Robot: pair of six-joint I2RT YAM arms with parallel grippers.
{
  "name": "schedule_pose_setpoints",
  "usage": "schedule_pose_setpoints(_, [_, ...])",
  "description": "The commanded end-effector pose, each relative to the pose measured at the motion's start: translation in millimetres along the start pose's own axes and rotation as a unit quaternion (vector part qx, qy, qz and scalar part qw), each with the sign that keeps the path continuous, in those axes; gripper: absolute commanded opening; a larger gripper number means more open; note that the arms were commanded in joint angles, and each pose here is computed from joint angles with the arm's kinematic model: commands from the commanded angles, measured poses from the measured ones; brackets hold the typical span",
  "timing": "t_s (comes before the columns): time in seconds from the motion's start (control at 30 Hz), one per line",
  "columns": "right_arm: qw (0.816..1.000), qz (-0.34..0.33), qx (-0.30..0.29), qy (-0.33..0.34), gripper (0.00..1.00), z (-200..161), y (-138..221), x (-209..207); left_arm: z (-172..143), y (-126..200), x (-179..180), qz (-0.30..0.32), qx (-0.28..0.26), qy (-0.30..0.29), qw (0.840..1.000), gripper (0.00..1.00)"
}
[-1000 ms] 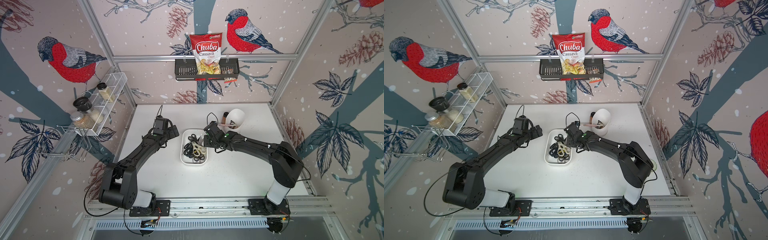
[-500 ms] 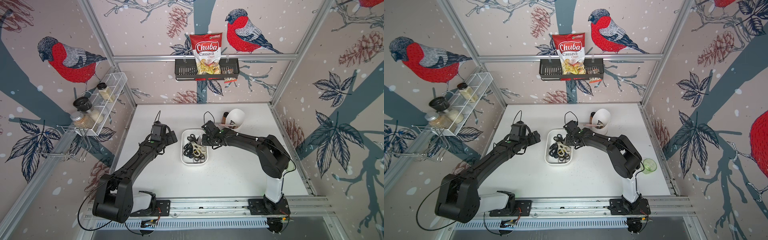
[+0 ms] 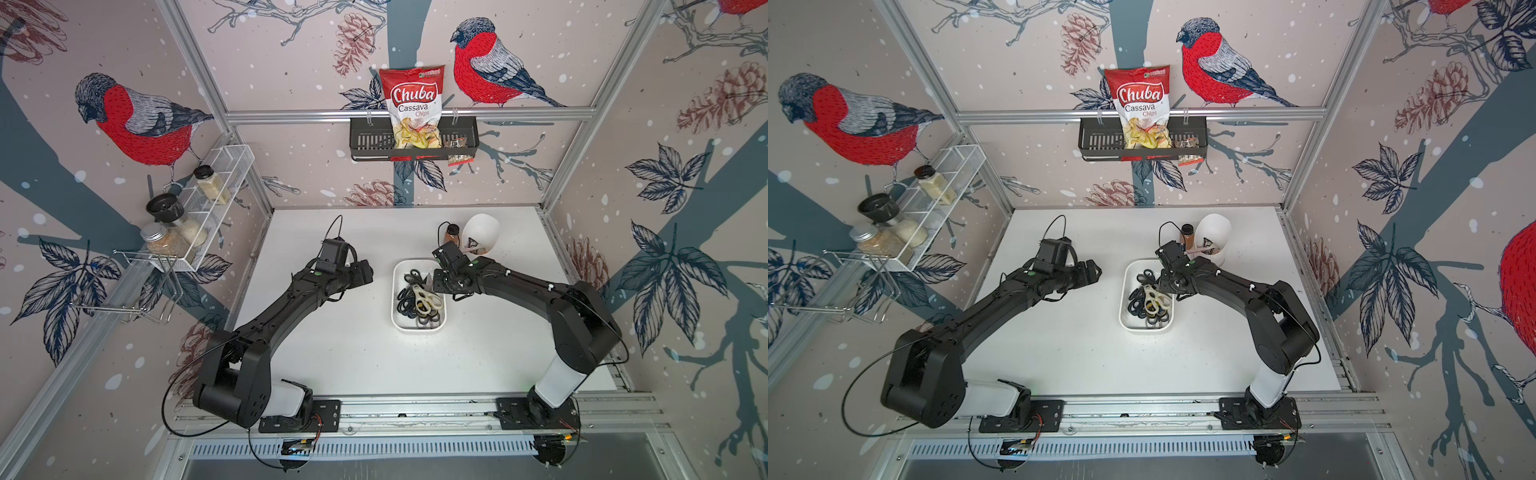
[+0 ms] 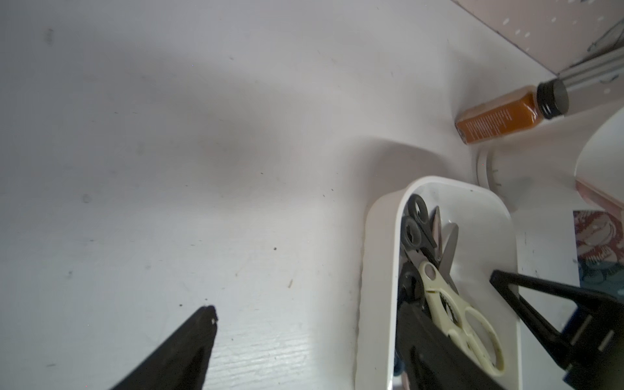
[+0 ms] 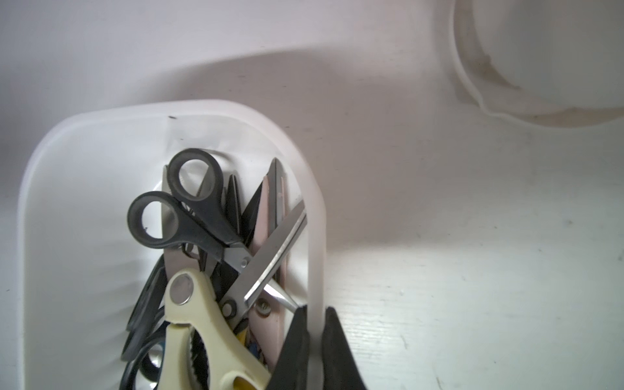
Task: Take the scissors out of the storage box
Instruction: Move the storage box to the center of the board, then pick up the scissors from the storage box.
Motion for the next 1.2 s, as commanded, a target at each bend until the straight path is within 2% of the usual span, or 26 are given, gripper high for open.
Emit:
schedule_pose_setpoints(0.0, [0.999, 0.017, -0.028, -0.013, 0.06, 8.4, 1.2, 5.0, -12.1, -5.3, -12.5, 0.006, 0.032, -0.009, 0.999, 0.85])
schedule_pose_setpoints(0.1, [0.999, 0.018, -0.026, -0.016, 0.13, 6.2, -2.1, 4.9, -14.2, -7.9, -34.1, -0.012, 0.048, -0.016, 0.999, 0.74])
schedule_pose_setpoints(0.23, [0.999, 0.027, -0.027, -0.009, 0.32, 5.0, 0.6, 9.9, -24.3, -10.9, -54.2, -0.006, 0.078, -0.03, 0.996, 0.62])
schedule_pose_setpoints(0.33, [0.999, 0.034, -0.036, -0.004, 0.37, 6.3, 10.6, 14.3, -37.1, -9.5, -67.8, 0.0, 0.096, -0.044, 0.994, 0.6])
schedule_pose_setpoints(0.53, [0.997, 0.052, -0.056, -0.002, 0.39, 7.0, 42.3, 20.3, -72.2, -10.2, -83.4, 0.025, 0.129, -0.065, 0.989, 0.59])
schedule_pose_setpoints(0.67, [0.997, 0.04, -0.068, -0.008, 0.39, 4.6, 62.2, 9.9, -87.9, -14.6, -83.9, 0.041, 0.143, -0.066, 0.987, 0.55])
schedule_pose_setpoints(0.8, [0.996, 0.027, -0.083, -0.018, 0.39, 3.3, 77.5, -4.8, -99.4, -20.0, -88.7, 0.045, 0.163, -0.073, 0.983, 0.48])
schedule_pose_setpoints(0.93, [0.995, 0.02, -0.093, -0.041, 0.39, 2.4, 81.8, -24.7, -107.5, -27.7, -92.6, 0.051, 0.185, -0.076, 0.978, 0.37])
schedule_pose_setpoints(1.17, [0.992, 0.006, -0.1, -0.071, 0.39, -5.0, 82.8, -49.6, -111.7, -37.0, -100.0, 0.081, 0.196, -0.097, 0.972, 0.36])
Point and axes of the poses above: each gripper's point midway between its finger pads, its own y axis back along the fingers, its own x axis along the line the jaws close on, z = x × y, the point moved 7 cm from there along y, back along the fingers, and after that the axes turned 9 degrees about y, right-handed, at the moved point
